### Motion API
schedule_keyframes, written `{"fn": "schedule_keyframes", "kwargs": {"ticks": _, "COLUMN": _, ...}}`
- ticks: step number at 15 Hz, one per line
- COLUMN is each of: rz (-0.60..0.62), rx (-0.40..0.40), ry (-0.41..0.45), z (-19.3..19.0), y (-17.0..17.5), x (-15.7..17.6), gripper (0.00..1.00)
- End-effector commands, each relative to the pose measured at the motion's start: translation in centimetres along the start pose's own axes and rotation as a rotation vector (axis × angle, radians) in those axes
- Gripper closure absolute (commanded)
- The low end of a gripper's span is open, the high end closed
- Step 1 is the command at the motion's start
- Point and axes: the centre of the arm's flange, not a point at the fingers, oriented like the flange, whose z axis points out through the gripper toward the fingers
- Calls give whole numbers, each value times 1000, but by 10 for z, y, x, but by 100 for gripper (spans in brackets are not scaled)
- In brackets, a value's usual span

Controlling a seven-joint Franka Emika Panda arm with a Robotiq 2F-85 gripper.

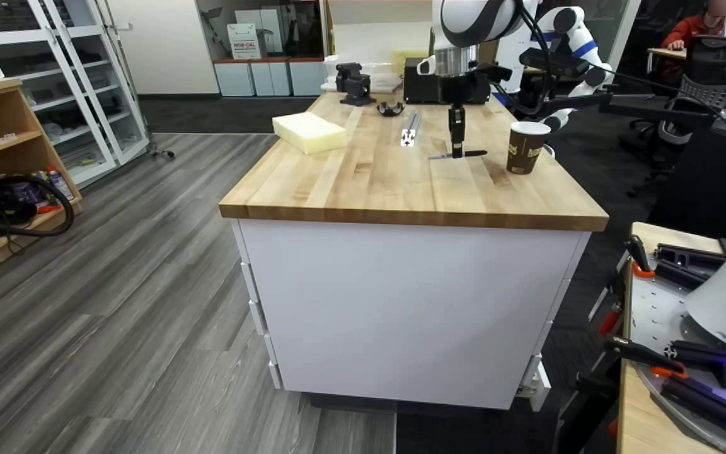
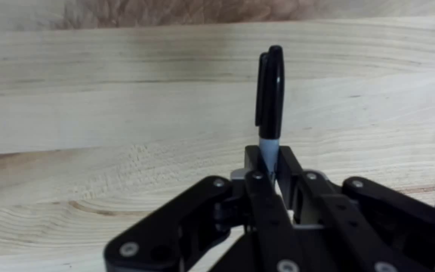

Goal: Pick the pen on the counter and put it in the cup

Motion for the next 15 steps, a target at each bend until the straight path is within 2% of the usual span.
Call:
{"fn": "schedule_keyframes", "kwargs": {"ticks": 1, "rz": 57, "rx": -8, "ry": -40, "z": -30, "y": -10, "x": -29, "gripper": 94}}
{"fn": "schedule_keyframes", "kwargs": {"ticks": 6, "rz": 82, "rx": -34, "ry": -77, "z": -49, "y": -14, "x": -40, "gripper": 94}}
{"fn": "schedule_keyframes", "kwargs": {"ticks": 15, "rz": 75, "rx": -117, "ry": -20, "z": -55, "y": -9, "x": -62, "gripper": 94}}
